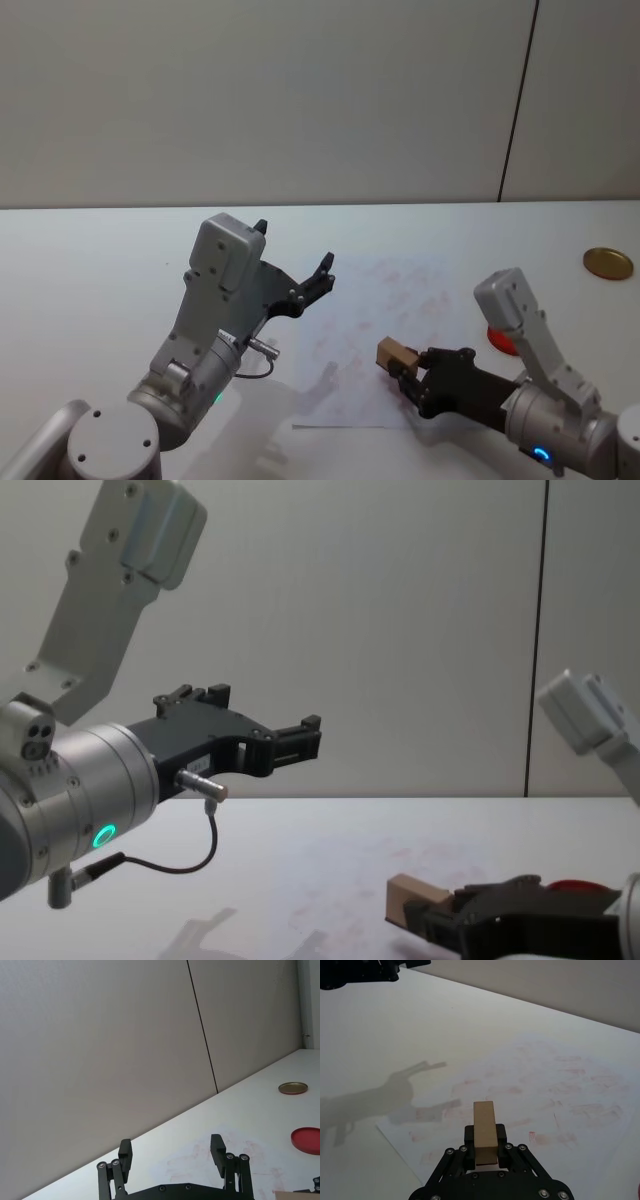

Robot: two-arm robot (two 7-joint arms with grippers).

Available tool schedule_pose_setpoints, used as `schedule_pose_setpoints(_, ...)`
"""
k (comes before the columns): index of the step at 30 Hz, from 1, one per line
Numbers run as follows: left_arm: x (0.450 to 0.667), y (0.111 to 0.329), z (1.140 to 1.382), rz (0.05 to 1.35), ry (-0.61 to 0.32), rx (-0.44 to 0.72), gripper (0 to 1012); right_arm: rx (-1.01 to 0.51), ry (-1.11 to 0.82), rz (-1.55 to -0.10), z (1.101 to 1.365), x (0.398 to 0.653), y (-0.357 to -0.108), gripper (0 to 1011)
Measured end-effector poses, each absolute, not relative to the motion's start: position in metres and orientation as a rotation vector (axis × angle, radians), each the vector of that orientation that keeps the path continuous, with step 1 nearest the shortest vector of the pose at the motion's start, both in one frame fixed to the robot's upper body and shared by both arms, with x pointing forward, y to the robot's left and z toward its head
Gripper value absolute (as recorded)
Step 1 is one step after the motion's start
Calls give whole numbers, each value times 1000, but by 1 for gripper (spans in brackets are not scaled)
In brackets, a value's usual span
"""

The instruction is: Use the one hand to pick up the stamp and affix it onto the A4 paper.

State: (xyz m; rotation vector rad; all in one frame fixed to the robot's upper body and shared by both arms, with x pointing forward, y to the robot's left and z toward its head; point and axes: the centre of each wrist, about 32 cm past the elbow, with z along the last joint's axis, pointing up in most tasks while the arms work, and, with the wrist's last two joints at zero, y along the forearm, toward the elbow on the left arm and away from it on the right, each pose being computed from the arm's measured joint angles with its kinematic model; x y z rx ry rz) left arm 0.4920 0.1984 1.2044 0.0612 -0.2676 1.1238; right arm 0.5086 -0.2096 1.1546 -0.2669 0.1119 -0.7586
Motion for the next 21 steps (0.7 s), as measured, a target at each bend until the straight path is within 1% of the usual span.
schedule_pose_setpoints(21, 492, 198, 1204, 1124, -268, 61, 993, -309, 99, -738, 1139, 504, -207, 220)
